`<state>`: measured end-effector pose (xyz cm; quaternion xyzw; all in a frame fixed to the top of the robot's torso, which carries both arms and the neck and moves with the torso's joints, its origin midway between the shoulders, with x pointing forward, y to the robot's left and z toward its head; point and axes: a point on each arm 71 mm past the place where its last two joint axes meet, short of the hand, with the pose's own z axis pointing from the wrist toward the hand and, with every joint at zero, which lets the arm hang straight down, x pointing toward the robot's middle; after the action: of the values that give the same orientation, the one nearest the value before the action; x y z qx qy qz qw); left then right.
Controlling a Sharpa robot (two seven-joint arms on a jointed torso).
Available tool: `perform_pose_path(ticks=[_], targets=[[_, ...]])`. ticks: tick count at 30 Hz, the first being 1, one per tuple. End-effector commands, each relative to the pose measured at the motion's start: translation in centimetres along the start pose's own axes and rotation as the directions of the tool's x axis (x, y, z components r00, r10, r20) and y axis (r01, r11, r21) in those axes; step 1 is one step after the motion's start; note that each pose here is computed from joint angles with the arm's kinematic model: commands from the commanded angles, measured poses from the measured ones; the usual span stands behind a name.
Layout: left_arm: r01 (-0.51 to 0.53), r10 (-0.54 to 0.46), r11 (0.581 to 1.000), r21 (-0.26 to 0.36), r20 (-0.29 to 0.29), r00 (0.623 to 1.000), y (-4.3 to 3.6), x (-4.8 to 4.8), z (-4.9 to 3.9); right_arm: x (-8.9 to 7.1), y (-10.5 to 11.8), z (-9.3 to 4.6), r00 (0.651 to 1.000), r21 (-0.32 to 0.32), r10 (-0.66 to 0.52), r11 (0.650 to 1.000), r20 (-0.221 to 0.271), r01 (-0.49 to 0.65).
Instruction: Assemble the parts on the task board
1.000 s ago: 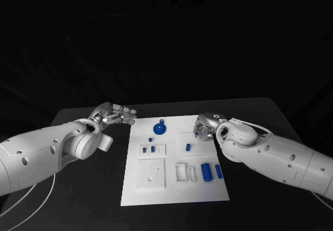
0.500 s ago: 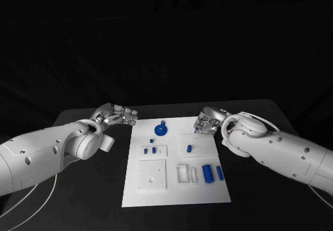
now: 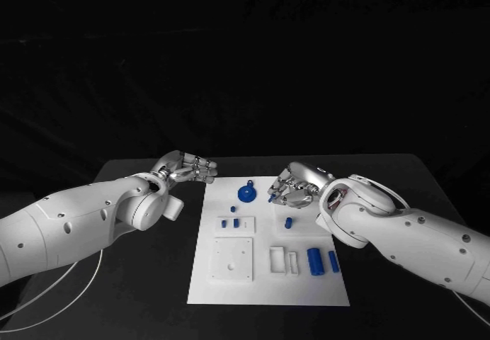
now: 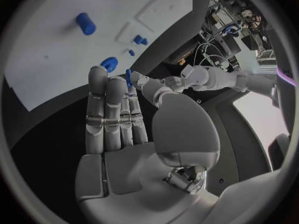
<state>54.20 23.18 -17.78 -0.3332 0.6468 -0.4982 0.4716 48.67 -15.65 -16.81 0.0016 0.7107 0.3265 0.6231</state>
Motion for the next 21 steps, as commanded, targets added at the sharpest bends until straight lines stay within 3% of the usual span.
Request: perform_pose_path(ticks=[1,9,15,21], targets=[[0.008,-0.008,1.0,0.028,0.021,1.0,-0.46,0.21,0.25,0.7,1.5,-0.1,0.999,-0.079,-0.034,0.996,0.023,0.035],[0.011,-0.012,0.999,0.041,0.025,1.0,-0.85,1.19,1.34,3.9,3.5,-0.1,0.988,-0.142,-0.153,0.978,0.006,0.152],[0.01,-0.012,0.999,0.05,0.036,0.999,-1.23,1.4,2.2,6.8,4.7,-0.2,0.974,-0.177,-0.224,0.96,-0.02,0.217],[0.01,-0.013,0.998,0.056,0.038,0.999,-1.46,1.65,2.62,8.6,5.4,-0.3,0.964,-0.196,-0.262,0.949,-0.043,0.249]])
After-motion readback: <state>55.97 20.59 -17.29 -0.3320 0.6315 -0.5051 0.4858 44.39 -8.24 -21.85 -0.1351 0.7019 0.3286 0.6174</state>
